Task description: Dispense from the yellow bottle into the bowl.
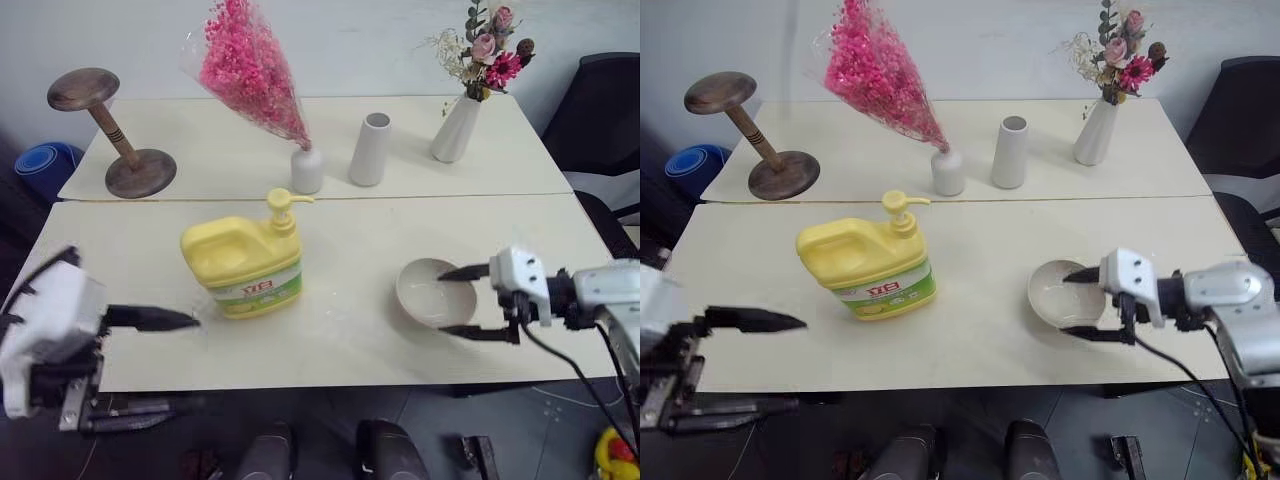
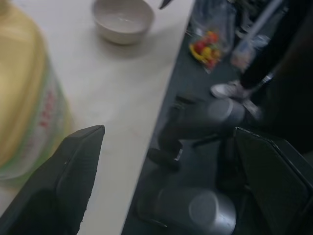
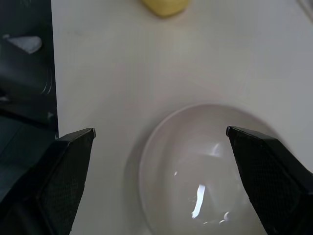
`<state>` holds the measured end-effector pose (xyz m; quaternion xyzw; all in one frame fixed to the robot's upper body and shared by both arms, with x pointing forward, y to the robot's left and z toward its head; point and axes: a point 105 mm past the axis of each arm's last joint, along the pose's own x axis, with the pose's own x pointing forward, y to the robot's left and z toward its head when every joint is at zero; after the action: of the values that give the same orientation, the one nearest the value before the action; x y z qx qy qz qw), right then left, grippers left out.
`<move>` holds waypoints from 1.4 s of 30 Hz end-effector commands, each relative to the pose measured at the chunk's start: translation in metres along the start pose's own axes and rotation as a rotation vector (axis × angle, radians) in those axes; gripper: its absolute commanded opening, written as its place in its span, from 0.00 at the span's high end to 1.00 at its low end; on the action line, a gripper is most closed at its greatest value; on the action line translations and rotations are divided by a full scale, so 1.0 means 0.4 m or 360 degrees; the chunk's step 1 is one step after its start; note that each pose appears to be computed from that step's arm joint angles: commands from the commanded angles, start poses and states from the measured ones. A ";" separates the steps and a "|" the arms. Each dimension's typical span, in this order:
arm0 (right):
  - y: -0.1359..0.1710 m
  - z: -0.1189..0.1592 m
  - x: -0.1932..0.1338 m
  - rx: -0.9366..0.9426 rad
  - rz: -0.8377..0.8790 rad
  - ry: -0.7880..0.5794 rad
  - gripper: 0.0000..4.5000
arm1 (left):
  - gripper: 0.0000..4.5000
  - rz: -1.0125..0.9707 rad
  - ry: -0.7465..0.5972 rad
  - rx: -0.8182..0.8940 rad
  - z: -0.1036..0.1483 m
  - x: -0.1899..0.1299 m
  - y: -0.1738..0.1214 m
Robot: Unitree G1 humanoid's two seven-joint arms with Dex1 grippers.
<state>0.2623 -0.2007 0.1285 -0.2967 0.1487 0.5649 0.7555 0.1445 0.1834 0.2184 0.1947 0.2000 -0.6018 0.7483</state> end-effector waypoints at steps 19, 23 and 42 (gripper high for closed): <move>0.003 -0.106 0.097 -0.0121 -0.0182 0.0117 0.64 | 0.00 0.0071 -0.0075 0.0163 0.021 0.041 0.073; 0.000 -0.099 0.094 -0.0163 -0.0165 0.0111 0.97 | 0.00 0.0098 -0.0114 0.0153 0.029 0.041 0.079; -0.156 0.369 0.161 -0.0702 0.0292 -0.0096 1.00 | 0.13 0.0535 -0.0495 0.0292 0.229 -0.086 0.304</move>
<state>0.3237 -0.0781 0.2187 -0.4115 0.0289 0.6554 0.6326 0.2564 0.1854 0.3175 0.1757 -0.0019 -0.5135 0.8399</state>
